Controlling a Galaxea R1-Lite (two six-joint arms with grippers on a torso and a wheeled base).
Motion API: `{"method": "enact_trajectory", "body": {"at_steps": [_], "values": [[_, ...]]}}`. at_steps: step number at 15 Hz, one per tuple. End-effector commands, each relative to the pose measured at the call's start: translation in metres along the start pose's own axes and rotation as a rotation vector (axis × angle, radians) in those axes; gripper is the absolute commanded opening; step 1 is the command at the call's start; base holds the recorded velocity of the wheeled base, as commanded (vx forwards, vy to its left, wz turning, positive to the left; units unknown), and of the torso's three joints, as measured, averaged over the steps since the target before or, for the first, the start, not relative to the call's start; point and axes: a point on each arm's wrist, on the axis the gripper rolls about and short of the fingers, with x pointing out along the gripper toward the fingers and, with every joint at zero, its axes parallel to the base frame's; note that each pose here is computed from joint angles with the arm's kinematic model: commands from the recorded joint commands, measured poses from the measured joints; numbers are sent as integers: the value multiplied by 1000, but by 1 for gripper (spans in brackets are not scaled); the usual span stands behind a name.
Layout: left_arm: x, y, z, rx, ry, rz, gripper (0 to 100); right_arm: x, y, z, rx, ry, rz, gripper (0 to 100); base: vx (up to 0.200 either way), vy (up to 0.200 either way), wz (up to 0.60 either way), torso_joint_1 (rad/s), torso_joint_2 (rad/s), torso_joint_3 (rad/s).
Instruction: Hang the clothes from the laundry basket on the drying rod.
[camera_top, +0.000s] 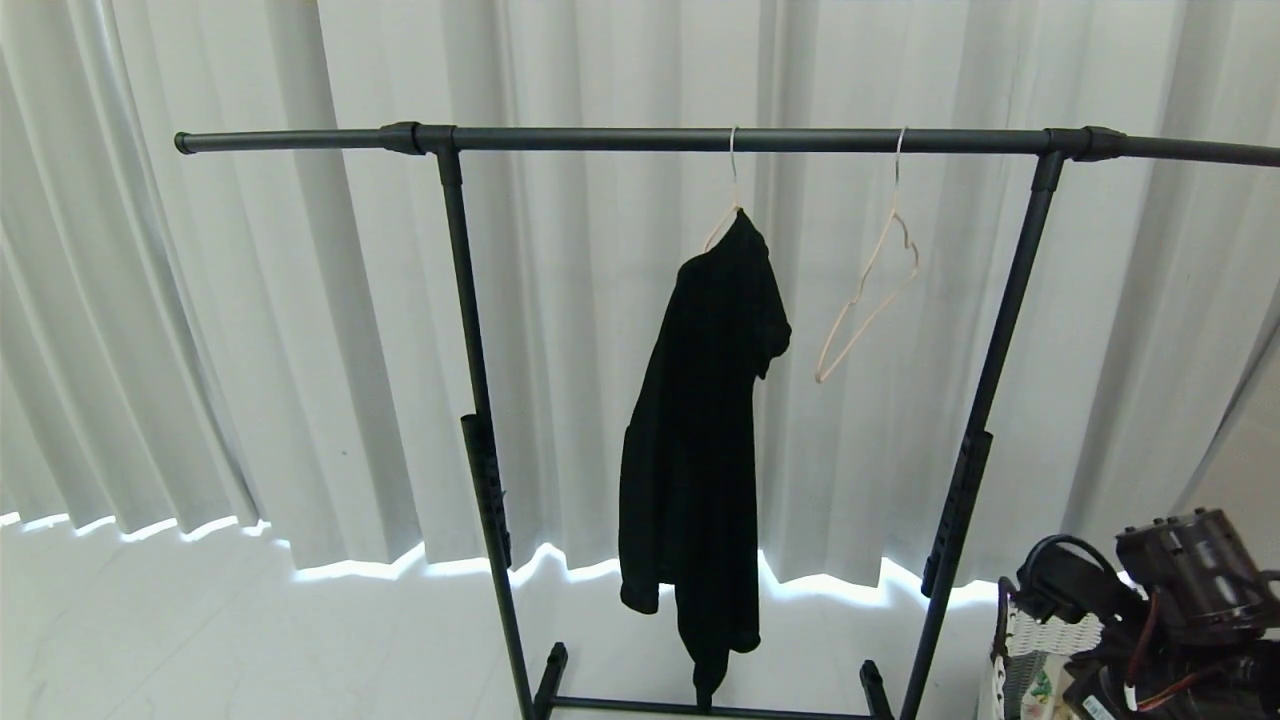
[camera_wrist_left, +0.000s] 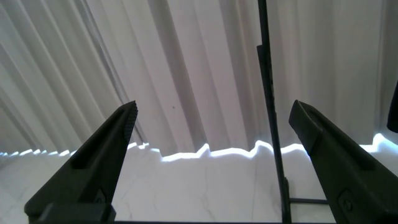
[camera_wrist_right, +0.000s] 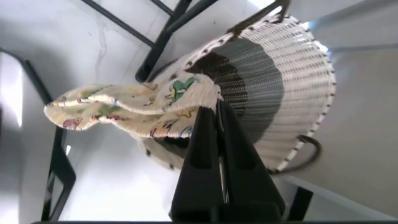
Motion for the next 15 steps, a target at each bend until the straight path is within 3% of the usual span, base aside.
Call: {"method": "enact_trajectory", "body": {"at_steps": [1, 4, 10, 15], "values": [[0, 0, 0, 7, -1, -1, 100, -59, -16, 28, 11, -195, -38, 0, 0, 0, 0, 0, 0, 0], [0, 0, 0, 6, -1, -1, 100, -79, -15, 38, -20, -250, -18, 0, -200, 0, 0, 4, 2, 1], [0, 0, 0, -3, -1, 1, 100, -88, -8, 51, -62, -296, 12, 0, -200, 0, 0, -1, 1, 2], [0, 0, 0, 6, -8, -13, 100, -88, 3, 55, -107, -301, 48, 0, 0, 0, 0, 0, 0, 0]]}}
